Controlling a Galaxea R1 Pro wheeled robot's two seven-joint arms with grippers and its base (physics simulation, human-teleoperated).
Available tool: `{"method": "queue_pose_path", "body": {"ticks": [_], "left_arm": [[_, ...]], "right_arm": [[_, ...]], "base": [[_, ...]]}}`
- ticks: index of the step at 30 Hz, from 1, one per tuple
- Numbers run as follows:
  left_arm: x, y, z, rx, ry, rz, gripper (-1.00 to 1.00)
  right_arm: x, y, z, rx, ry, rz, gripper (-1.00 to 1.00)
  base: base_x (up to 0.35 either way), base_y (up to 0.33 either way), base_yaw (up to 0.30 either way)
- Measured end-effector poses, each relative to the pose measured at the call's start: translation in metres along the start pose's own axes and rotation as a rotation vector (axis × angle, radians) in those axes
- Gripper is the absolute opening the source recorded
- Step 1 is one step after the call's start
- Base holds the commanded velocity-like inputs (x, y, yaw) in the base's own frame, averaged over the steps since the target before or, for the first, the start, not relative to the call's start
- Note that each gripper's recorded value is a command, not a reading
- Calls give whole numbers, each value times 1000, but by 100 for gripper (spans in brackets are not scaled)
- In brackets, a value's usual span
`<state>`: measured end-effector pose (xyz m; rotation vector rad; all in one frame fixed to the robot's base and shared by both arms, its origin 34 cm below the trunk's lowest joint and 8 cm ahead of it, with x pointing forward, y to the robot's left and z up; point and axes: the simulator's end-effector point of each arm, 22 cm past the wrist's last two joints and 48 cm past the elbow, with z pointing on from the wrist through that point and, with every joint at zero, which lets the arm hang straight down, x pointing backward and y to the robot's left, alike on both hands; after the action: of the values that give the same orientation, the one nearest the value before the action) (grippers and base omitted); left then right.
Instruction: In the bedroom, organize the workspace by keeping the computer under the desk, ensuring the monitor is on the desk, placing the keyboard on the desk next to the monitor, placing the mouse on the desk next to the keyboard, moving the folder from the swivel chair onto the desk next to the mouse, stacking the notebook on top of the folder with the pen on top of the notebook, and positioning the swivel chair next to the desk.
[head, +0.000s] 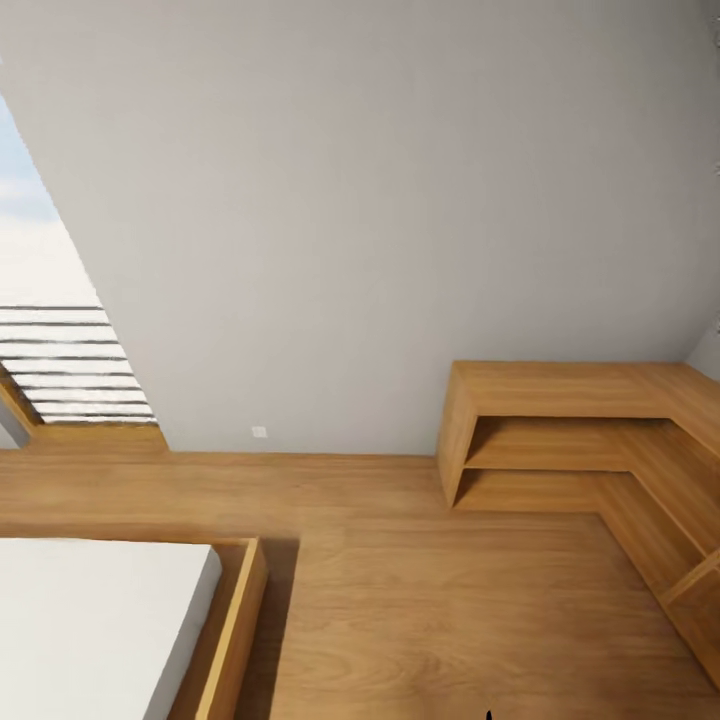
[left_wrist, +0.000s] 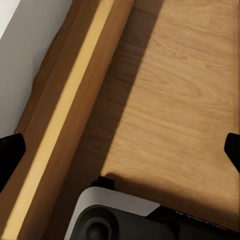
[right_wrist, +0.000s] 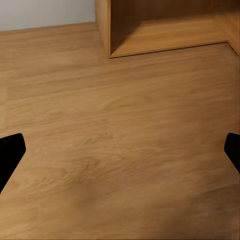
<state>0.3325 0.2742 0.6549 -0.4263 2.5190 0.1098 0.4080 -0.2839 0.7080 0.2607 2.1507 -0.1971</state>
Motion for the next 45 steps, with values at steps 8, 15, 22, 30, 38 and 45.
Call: {"method": "queue_pose_path", "body": {"ticks": [8,15,22,30,38,45], "left_arm": [[-3,-1,0,2,-6,-1,100],[-3,-1,-1,3,-8,-2,100],[-3,-1,-1,3,-7,-1,100],[-5,-1,-1,5,-13,-2,100],[-8,-2,-1,7,-21,-4,100],[-11,-3,-1,10,-28,-5,100]], "right_arm": [[-3,0,1,-1,-8,2,100],[-6,2,1,-4,-14,3,100],[-9,3,1,-5,-20,4,100],[-12,3,2,-7,-29,6,100],[-16,6,2,-17,-38,1,100],[-20,13,2,-47,-48,-21,100]], "base": [[321,-93,-173],[321,-94,-187],[324,-62,-193],[331,9,-196],[325,71,-210],[130,23,-222]]}}
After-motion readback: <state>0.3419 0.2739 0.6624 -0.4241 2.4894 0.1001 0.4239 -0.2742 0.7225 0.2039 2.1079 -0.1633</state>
